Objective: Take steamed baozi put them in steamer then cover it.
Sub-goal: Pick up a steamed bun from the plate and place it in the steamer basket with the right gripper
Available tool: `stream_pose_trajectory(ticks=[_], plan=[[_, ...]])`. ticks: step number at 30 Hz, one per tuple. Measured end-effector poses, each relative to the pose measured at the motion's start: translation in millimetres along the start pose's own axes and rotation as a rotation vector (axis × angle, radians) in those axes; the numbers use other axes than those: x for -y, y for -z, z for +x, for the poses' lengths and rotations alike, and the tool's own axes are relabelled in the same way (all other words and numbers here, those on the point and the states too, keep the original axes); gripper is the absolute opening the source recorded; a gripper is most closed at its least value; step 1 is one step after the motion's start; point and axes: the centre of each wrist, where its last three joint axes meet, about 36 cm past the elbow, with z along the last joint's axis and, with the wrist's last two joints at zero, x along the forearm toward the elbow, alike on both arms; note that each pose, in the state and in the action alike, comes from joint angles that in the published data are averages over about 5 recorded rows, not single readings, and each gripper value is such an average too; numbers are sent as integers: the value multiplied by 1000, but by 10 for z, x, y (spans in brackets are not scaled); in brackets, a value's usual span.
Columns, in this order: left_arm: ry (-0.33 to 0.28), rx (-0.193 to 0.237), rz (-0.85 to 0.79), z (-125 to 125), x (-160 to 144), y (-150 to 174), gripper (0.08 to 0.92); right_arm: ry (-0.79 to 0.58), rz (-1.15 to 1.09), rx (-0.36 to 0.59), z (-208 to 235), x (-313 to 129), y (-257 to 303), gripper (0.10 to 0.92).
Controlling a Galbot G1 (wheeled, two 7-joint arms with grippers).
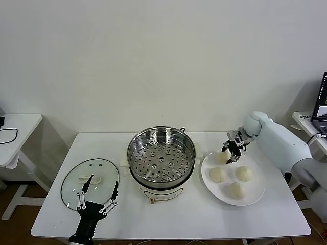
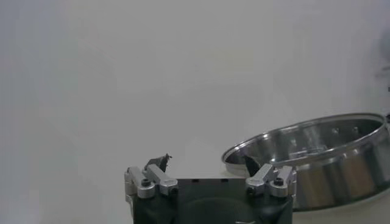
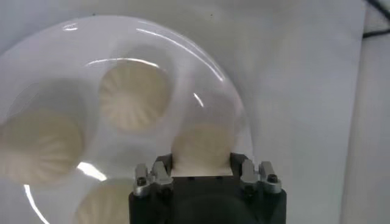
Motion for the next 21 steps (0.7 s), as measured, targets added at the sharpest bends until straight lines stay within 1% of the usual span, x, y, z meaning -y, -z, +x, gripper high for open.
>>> stream_pose_trajectory(ticks=[6,11,16,21], plan=[[0,10,3,-13,3,34,823,-54,245,31,580,394,507,640],[3,12,9,-3,19,56,823,-86,471,40,959,666,1065,614],[5,15,11,3,14,78,823,-86,663,43,1123,803,1600,602],[9,21,10,0,1,101,823,-66,809,40,1080,853,2039,592]])
